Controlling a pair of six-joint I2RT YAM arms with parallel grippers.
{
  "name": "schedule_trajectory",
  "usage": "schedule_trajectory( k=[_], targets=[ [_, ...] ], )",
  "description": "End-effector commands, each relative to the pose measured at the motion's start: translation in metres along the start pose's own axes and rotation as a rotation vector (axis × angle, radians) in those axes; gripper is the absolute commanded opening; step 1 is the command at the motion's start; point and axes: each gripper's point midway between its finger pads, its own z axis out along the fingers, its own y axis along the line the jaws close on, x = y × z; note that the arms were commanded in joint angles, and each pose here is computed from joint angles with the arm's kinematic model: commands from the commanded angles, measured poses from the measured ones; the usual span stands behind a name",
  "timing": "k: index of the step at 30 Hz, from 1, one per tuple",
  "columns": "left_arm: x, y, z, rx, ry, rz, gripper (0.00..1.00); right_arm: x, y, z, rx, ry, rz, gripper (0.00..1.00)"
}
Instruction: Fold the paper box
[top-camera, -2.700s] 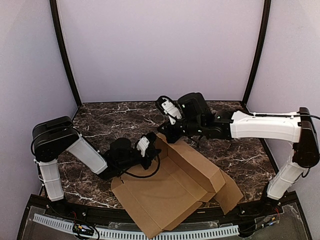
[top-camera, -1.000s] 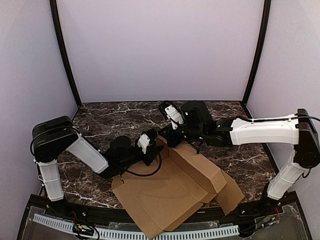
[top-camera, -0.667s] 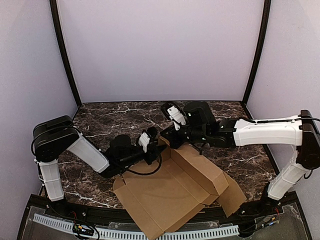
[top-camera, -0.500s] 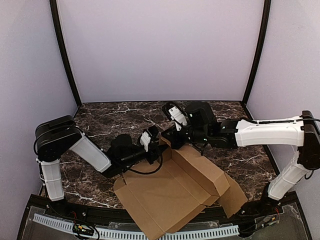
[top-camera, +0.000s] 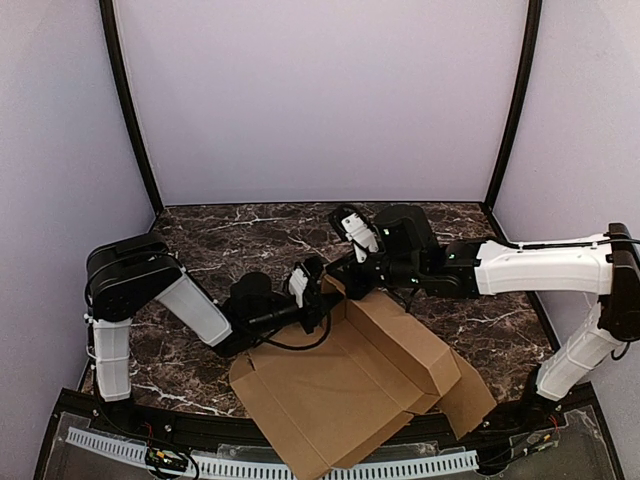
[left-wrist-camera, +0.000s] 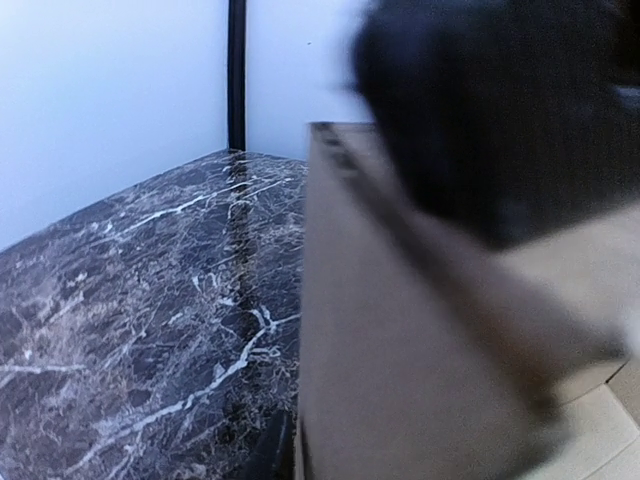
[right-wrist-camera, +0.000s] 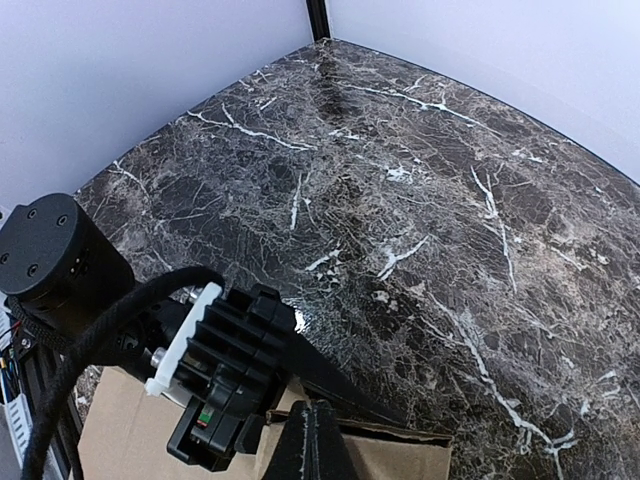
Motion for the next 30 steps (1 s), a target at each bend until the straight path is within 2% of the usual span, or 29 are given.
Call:
schedule_trajectory(
  k=[1, 3, 14, 15, 22, 25, 30],
  targets=[
    [-0.021, -0.003, 0.008, 0.024, -0.058, -0.008, 0.06, 0.049, -0.004, -0.002, 0.021, 0.157, 0.010, 0.00],
    [-0.022, -0.003, 0.009, 0.026, -0.059, -0.007, 0.01, 0.048, -0.004, -0.003, 0.021, 0.156, 0.012, 0.00],
    [-0.028, 0.007, 0.002, -0.042, -0.074, 0.003, 0.01, 0.039, -0.004, -0.010, 0.022, 0.129, 0.014, 0.00],
    [-0.029, 0.011, 0.001, -0.069, -0.073, 0.004, 0.01, 0.035, -0.004, -0.013, 0.025, 0.120, 0.014, 0.04],
    [-0.031, 0.041, -0.016, -0.260, -0.039, 0.032, 0.01, 0.009, -0.008, -0.038, 0.062, 0.055, -0.005, 0.47],
    [-0.032, 0.057, -0.028, -0.364, -0.014, 0.082, 0.01, 0.005, -0.010, -0.050, 0.081, 0.047, -0.010, 0.55],
    [-0.037, 0.078, -0.055, -0.518, 0.004, 0.085, 0.01, 0.001, -0.016, -0.072, 0.115, 0.036, -0.003, 0.61]
  ],
)
